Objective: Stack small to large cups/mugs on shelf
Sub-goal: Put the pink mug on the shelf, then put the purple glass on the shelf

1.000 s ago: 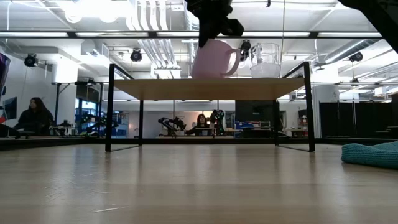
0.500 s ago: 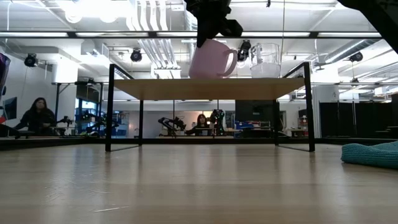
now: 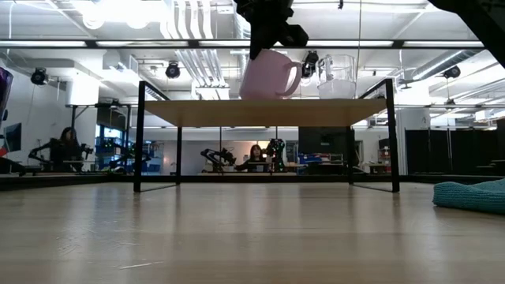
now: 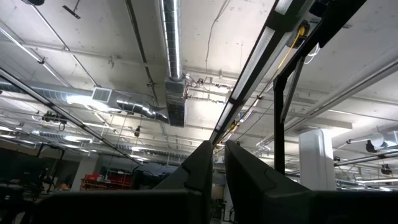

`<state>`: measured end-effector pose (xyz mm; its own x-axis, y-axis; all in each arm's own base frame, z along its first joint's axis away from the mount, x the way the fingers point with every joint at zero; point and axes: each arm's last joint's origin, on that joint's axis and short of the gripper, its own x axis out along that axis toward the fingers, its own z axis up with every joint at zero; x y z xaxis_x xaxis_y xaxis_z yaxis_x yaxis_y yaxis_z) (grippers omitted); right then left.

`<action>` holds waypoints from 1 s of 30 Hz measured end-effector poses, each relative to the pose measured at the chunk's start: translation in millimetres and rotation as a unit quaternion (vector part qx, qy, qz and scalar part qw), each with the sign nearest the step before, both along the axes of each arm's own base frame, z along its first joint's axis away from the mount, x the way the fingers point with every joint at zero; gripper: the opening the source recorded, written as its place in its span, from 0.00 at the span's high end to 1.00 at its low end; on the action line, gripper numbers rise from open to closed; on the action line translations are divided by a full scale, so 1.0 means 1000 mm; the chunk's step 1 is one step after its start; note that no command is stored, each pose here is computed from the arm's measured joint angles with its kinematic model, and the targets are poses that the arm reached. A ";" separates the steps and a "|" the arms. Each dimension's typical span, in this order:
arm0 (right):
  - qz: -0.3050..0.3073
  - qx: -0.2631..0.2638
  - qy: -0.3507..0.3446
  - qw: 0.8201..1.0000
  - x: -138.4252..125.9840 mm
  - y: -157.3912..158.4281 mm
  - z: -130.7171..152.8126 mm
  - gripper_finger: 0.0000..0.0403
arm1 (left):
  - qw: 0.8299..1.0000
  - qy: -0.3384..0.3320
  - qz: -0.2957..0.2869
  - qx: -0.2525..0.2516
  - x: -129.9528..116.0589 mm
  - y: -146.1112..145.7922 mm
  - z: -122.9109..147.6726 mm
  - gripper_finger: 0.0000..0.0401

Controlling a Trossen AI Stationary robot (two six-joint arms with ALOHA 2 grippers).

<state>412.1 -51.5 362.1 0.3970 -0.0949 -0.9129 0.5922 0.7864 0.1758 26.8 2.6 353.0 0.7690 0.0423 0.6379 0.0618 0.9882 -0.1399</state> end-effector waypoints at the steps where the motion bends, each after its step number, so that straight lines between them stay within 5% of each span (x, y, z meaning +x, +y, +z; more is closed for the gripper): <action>1: -0.001 0.000 0.000 1.000 0.000 0.000 0.000 0.97 | 1.000 0.000 0.000 0.000 0.000 0.000 0.000 0.93; 7: -0.002 0.003 0.000 1.000 0.000 -0.001 0.000 0.95 | 1.000 0.000 0.000 0.000 0.000 0.000 0.000 0.93; 17: -0.014 0.007 -0.003 1.000 0.001 -0.002 0.000 0.72 | 1.000 0.000 0.000 0.000 0.000 0.000 0.000 0.93; 30: -0.013 0.002 -0.038 0.999 0.002 -0.001 0.007 0.75 | 1.000 0.000 0.000 0.000 0.000 0.000 0.000 0.93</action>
